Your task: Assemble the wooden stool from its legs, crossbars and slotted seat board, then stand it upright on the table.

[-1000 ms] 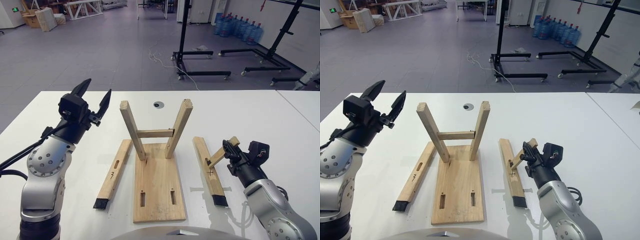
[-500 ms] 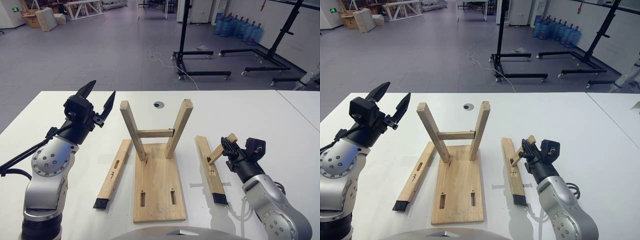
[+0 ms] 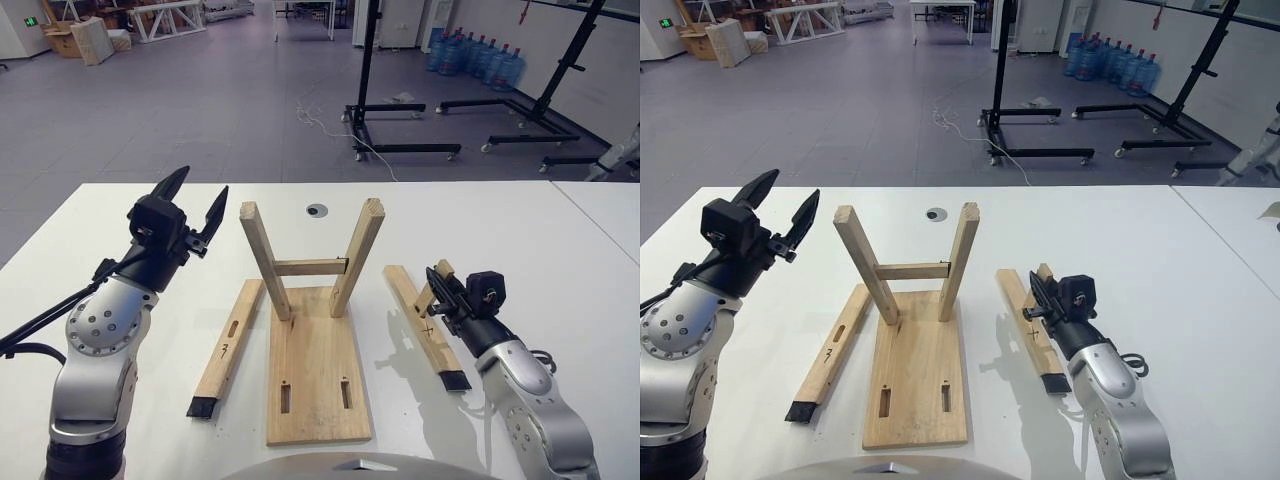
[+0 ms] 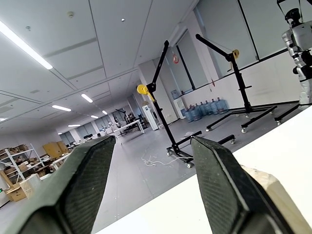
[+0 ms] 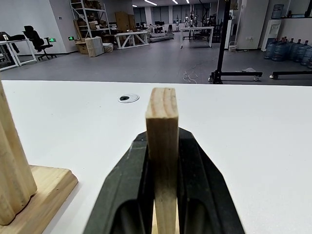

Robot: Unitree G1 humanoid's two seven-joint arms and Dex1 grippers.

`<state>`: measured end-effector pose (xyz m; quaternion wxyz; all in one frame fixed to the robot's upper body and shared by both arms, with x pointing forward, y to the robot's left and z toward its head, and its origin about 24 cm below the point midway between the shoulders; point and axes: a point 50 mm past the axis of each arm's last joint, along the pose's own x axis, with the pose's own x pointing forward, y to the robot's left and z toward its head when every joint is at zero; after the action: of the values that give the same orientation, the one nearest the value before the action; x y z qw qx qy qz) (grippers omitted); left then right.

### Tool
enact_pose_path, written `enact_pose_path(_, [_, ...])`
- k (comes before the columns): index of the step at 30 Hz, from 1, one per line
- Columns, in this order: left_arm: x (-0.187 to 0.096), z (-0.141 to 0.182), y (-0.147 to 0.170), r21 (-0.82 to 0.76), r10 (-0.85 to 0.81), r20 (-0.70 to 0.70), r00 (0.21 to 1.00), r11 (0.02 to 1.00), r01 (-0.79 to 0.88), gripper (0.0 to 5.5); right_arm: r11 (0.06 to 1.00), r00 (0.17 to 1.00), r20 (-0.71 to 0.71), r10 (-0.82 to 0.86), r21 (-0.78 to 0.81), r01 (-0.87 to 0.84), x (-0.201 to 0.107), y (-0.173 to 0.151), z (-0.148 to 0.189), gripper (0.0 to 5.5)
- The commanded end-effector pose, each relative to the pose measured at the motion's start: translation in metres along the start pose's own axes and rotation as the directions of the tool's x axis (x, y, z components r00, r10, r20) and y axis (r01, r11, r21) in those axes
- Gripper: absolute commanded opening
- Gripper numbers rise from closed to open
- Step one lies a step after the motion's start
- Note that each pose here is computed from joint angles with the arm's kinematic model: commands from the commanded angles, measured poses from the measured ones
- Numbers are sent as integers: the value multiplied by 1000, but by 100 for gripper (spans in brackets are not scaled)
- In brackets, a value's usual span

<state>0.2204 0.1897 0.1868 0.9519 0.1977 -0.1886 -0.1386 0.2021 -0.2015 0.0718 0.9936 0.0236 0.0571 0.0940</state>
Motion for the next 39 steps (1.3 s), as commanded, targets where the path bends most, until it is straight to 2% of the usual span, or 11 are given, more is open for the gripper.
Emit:
enact_pose_path(1, [1, -2, -1, 4, 20, 1, 1000, 1000, -20, 283, 999, 992, -121, -38, -10, 38, 0, -11, -25, 39])
enact_pose_path(6, [0, -3, -2, 6, 41, 6, 999, 999, -41, 283, 999, 990, -133, -35, -6, 35, 9, -18, -23, 39])
enact_pose_path(13, [0, -4, 0, 28, 78, 12, 997, 997, -78, 283, 999, 989, -146, -19, 38, 25, 25, -17, -1, 39])
enact_pose_path(14, [-1, -5, 0, 29, 81, 13, 997, 996, -81, 283, 999, 990, -138, -16, 32, 20, 27, -17, 3, 76])
enact_pose_path(24, [-2, -3, 5, 56, 108, 24, 994, 992, -109, 283, 998, 997, -69, -33, 47, 36, 29, -14, 25, 241])
enact_pose_path(26, [-3, -2, 6, 63, 113, 24, 993, 992, -114, 283, 998, 999, -27, -26, 62, 28, 32, -14, 36, 256])
enact_pose_path(33, [-2, -4, 10, 98, 127, 25, 992, 987, -129, 283, 1000, 991, 135, 9, 18, -11, 49, -7, 85, 256])
enact_pose_path(39, [-4, -6, 16, 115, 149, 28, 988, 982, -151, 283, 1000, 963, 269, -26, 11, 24, 62, -17, 130, 256])
